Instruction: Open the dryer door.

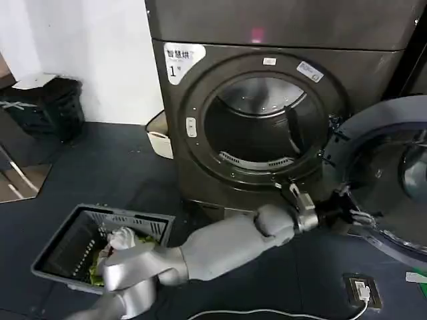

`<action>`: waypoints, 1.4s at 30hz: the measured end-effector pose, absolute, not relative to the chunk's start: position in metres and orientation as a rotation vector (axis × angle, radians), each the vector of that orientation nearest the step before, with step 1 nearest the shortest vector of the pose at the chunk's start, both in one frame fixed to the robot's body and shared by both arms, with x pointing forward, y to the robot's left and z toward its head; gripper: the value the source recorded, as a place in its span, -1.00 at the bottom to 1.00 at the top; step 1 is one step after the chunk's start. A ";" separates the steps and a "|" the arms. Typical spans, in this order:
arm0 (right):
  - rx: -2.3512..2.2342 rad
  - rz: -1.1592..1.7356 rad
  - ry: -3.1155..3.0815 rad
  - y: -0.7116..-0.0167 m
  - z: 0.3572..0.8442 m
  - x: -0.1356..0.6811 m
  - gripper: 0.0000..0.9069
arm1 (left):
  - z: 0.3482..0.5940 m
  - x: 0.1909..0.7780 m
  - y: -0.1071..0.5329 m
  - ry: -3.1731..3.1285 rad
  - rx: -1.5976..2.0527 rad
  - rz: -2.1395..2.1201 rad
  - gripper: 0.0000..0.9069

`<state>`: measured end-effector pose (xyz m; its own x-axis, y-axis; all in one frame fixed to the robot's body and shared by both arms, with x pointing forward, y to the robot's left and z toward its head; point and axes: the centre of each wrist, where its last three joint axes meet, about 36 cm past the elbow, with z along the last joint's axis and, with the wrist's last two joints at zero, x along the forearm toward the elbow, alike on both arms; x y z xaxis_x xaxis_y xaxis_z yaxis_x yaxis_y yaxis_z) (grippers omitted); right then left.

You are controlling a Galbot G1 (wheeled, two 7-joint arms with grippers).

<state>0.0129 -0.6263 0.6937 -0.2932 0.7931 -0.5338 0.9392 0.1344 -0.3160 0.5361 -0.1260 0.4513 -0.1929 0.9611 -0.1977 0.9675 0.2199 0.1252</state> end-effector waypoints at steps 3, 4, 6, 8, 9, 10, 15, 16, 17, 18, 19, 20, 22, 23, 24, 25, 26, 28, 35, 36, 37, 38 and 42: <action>1.700 -0.900 2.171 -0.625 0.695 0.013 1.00 | 0.455 0.522 -0.132 2.183 1.854 -0.089 1.00; 1.699 -0.900 2.170 -0.625 0.695 0.013 1.00 | 0.457 0.516 -0.134 2.161 1.860 -0.110 1.00; 1.697 -0.899 2.170 -0.625 0.695 0.014 1.00 | 0.453 0.515 -0.119 2.151 1.848 -0.117 1.00; 1.692 -0.900 2.172 -0.624 0.695 0.016 1.00 | 0.447 0.517 -0.097 2.168 1.825 -0.109 1.00; 1.689 -0.900 2.171 -0.624 0.695 0.016 1.00 | 0.445 0.518 -0.086 2.175 1.811 -0.108 1.00; 1.686 -0.902 2.169 -0.623 0.696 0.017 1.00 | 0.445 0.520 -0.075 2.184 1.796 -0.105 1.00; 1.688 -0.911 2.151 -0.622 0.700 0.015 1.00 | 0.445 0.518 -0.018 2.227 1.750 -0.117 1.00; 1.690 -0.915 2.146 -0.621 0.700 0.014 1.00 | 0.446 0.516 -0.006 2.233 1.746 -0.129 1.00; 1.696 -0.926 2.141 -0.621 0.700 0.014 1.00 | 0.448 0.513 0.006 2.232 1.741 -0.133 1.00; 1.703 -0.940 2.134 -0.621 0.700 0.014 1.00 | 0.450 0.511 0.018 2.229 1.741 -0.131 1.00; 1.710 -0.948 2.126 -0.621 0.700 0.013 1.00 | 0.452 0.508 0.029 2.226 1.735 -0.125 1.00; 1.722 -0.955 2.115 -0.621 0.702 0.013 1.00 | 0.454 0.506 0.042 2.225 1.725 -0.109 1.00; 1.734 -0.971 2.099 -0.620 0.704 0.012 1.00 | 0.459 0.501 0.067 2.232 1.741 -0.073 1.00; 1.733 -0.974 2.093 -0.620 0.705 0.012 1.00 | 0.461 0.499 0.083 2.255 1.736 -0.051 1.00; 1.730 -0.975 2.091 -0.619 0.706 0.012 1.00 | 0.463 0.497 0.098 2.291 1.730 -0.025 1.00; 1.725 -0.976 2.090 -0.619 0.707 0.013 1.00 | 0.465 0.494 0.114 2.321 1.726 -0.002 1.00; 1.720 -0.977 2.091 -0.618 0.707 0.015 1.00 | 0.469 0.492 0.131 2.350 1.718 0.029 1.00; 1.711 -0.976 2.097 -0.619 0.706 0.017 1.00 | 0.476 0.485 0.164 2.418 1.712 0.109 1.00; 1.712 -0.987 2.101 -0.623 0.707 0.023 1.00 | 0.500 0.454 0.256 2.690 1.680 0.421 1.00; 1.712 -0.984 2.099 -0.624 0.707 0.023 1.00 | 0.503 0.450 0.267 2.721 1.671 0.452 1.00; 1.712 -0.983 2.095 -0.624 0.708 0.024 1.00 | 0.507 0.446 0.279 2.759 1.650 0.492 1.00; 1.716 -0.988 2.092 -0.624 0.708 0.024 1.00 | 0.510 0.442 0.288 2.800 1.635 0.546 1.00; 1.723 -1.029 2.087 -0.624 0.706 0.028 1.00 | 0.517 0.429 0.320 2.916 1.564 0.707 1.00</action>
